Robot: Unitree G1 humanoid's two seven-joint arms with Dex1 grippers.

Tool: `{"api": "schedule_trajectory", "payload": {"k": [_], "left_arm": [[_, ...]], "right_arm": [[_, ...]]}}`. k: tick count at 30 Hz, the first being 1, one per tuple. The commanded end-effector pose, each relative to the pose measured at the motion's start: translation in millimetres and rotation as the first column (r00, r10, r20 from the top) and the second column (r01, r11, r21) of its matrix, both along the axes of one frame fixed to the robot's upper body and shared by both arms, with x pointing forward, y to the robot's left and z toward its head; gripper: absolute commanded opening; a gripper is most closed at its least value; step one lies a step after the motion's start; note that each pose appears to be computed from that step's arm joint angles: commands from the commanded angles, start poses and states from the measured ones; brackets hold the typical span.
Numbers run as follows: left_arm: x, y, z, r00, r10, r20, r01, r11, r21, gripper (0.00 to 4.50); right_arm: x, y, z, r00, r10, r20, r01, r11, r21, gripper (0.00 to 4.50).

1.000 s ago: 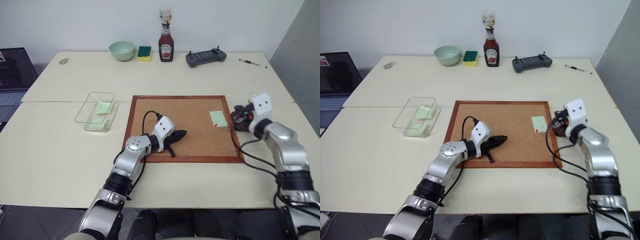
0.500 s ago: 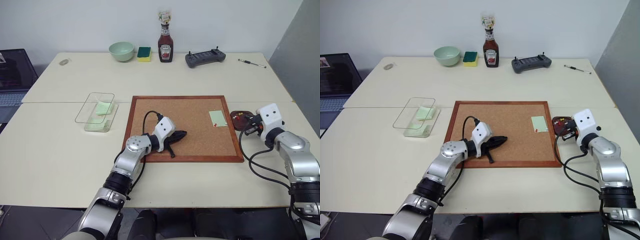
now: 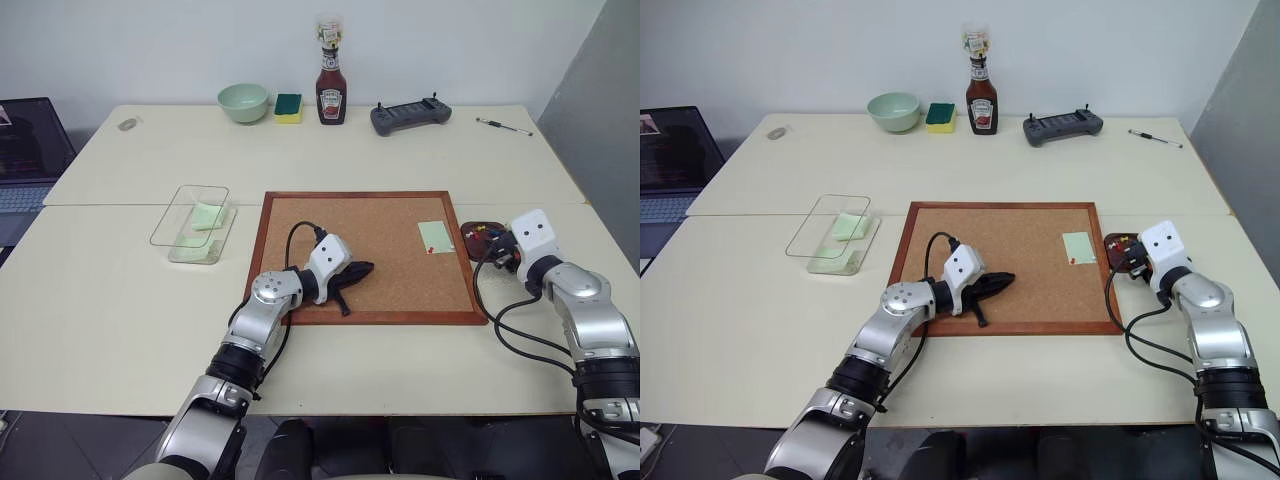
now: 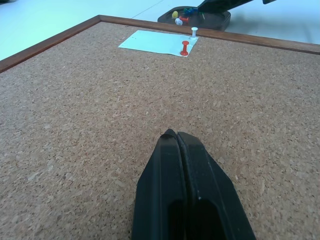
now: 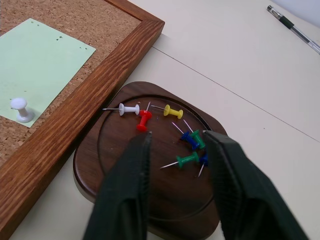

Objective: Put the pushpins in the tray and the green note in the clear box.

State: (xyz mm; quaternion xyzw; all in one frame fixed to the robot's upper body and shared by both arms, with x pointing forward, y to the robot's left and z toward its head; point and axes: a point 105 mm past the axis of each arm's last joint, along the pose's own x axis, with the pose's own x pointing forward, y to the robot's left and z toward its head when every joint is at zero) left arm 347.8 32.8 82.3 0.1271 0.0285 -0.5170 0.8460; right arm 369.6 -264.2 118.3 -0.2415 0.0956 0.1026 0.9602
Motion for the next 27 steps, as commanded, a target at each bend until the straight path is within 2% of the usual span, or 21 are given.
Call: {"api": "schedule_trajectory", "payload": {"k": [1, 3, 7, 11, 23, 27], "left_arm": [[-7.8, -3.4, -18.9, 0.998, -0.024, -0.059, 0.026, 0.999, 0.036, 0.0], [-7.4, -3.3, -18.8, 0.998, -0.023, -0.058, 0.026, 0.999, 0.037, 0.0], [-6.9, -2.7, -18.5, 0.998, -0.021, -0.056, 0.024, 0.999, 0.037, 0.0], [-7.0, -3.3, -18.8, 0.998, -0.021, -0.055, 0.023, 0.999, 0.037, 0.0], [-7.0, -3.7, -17.3, 0.999, -0.016, -0.049, 0.017, 0.999, 0.031, 0.0], [-6.6, -3.1, -17.1, 0.999, -0.012, -0.049, 0.014, 0.999, 0.029, 0.0]], "right_arm": [[0.6, -1.8, 20.4, 0.997, -0.01, 0.072, 0.008, 1.0, 0.023, 2.76], [-2.1, -0.5, 26.5, 0.996, -0.008, 0.086, 0.0, 0.996, 0.091, 3.23], [-11.9, 12.3, 31.7, 0.995, 0.066, 0.075, -0.08, 0.977, 0.197, 3.23], [-24.5, 37.1, 20.4, 0.981, 0.192, 0.012, -0.189, 0.949, 0.253, 3.23], [-14.9, 62.7, 2.3, 0.975, 0.217, -0.036, -0.199, 0.939, 0.28, 3.23], [-11.8, 61.8, 2.9, 0.979, 0.203, -0.031, -0.185, 0.938, 0.294, 2.66]]}}
